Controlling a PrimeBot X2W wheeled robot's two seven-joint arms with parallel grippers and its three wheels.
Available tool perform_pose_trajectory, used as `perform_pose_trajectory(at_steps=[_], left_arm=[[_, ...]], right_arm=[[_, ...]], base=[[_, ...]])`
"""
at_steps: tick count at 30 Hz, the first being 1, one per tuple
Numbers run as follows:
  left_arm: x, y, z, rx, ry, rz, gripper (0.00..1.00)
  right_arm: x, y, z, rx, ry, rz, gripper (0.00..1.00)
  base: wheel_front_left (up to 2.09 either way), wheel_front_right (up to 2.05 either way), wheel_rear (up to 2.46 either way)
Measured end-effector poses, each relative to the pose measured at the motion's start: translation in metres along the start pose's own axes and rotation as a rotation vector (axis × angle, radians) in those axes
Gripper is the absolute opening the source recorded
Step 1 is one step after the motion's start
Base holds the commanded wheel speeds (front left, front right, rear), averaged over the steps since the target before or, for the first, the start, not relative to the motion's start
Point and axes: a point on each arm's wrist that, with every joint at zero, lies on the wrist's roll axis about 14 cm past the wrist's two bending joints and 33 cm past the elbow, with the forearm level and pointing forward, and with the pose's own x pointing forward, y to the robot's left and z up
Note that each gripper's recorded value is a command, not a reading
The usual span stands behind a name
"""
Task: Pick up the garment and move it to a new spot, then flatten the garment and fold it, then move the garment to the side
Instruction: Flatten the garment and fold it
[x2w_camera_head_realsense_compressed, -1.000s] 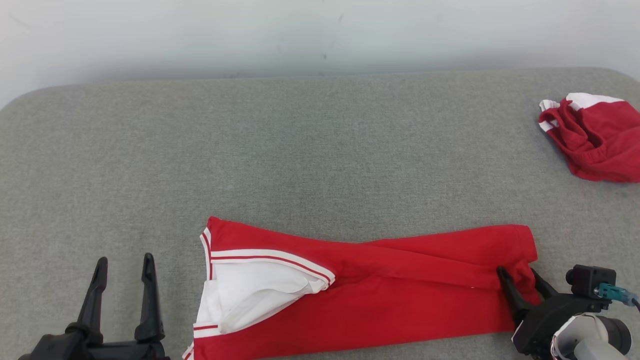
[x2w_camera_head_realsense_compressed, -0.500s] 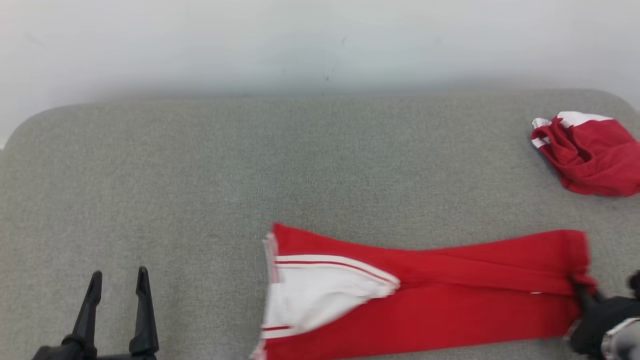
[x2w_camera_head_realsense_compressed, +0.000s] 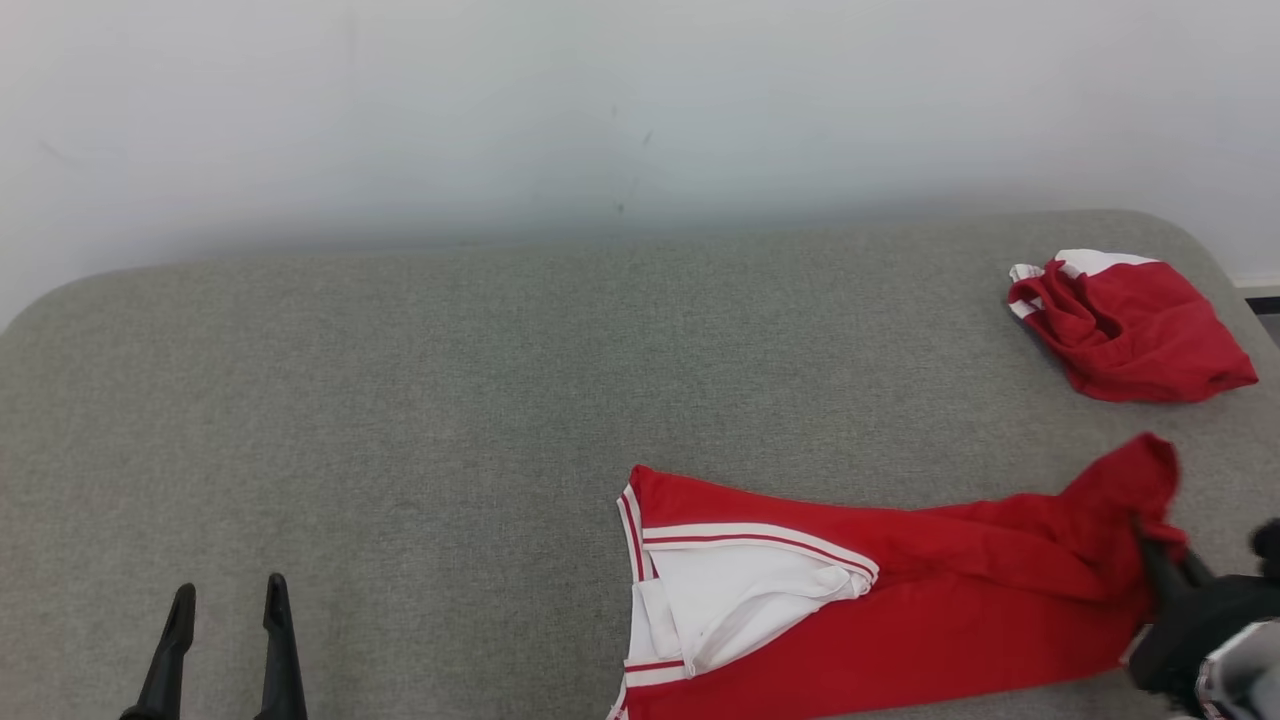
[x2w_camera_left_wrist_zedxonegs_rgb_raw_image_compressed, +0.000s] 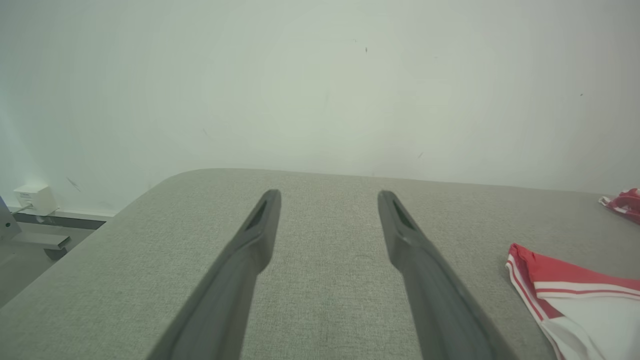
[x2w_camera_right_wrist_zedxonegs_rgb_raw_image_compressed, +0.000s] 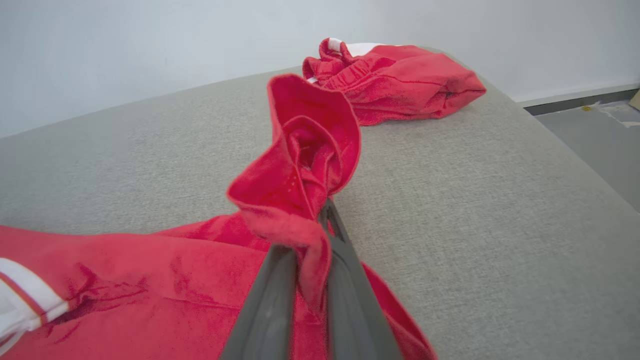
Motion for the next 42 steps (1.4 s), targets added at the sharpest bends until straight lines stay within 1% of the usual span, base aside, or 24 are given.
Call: perform_pose_trajectory(at_steps=[8,12,19,23,27,31,34,35,36,38,40,42], left_arm=[[-0.001,-0.006,-0.001,-0.007,0.003,-0.016,1.00],[-0.002,-0.007,-0.004,-0.008,0.012,-0.022,1.00],[-0.005,-0.005,-0.008,-0.011,0.025,-0.018,1.00],[-0.005,-0.001,-0.009,-0.012,0.030,-0.006,1.00],[-0.005,0.004,-0.012,-0.014,0.039,0.011,1.00],[-0.006,0.007,-0.016,-0.014,0.053,0.021,1.00],[-0.005,0.007,-0.018,-0.016,0.059,0.024,1.00],[-0.004,0.006,-0.018,-0.017,0.058,0.023,1.00],[-0.003,0.005,-0.018,-0.018,0.057,0.021,1.00],[-0.003,0.003,-0.018,-0.021,0.057,0.017,1.00],[-0.002,0.003,-0.018,-0.026,0.055,0.017,1.00],[0.000,0.000,-0.017,-0.028,0.051,0.009,1.00]], right_arm=[[-0.002,0.104,-0.002,0.075,-0.038,0.250,0.00],[-0.005,0.150,0.003,0.098,-0.055,0.357,0.00],[-0.014,0.231,0.001,0.122,-0.035,0.537,0.00],[-0.018,0.261,-0.006,0.147,-0.007,0.595,0.00],[-0.019,0.285,-0.017,0.175,0.029,0.626,0.00],[-0.018,0.297,-0.028,0.191,0.060,0.635,0.00],[-0.013,0.299,-0.034,0.188,0.071,0.624,0.00],[-0.013,0.298,-0.039,0.179,0.086,0.619,0.62],[-0.013,0.297,-0.042,0.173,0.094,0.615,1.00],[-0.013,0.298,-0.039,0.166,0.073,0.618,1.00],[-0.012,0.301,-0.027,0.175,0.021,0.626,1.00],[-0.011,0.295,-0.017,0.172,-0.025,0.620,1.00]], base=[[0.00,0.00,0.00],[0.00,0.00,0.00],[0.00,0.00,0.00],[0.00,0.00,0.00],[0.00,0.00,0.00],[0.00,0.00,0.00],[0.00,0.00,0.00],[0.00,0.00,0.00],[0.00,0.00,0.00],[0.00,0.00,0.00],[0.00,0.00,0.00],[0.00,0.00,0.00]])
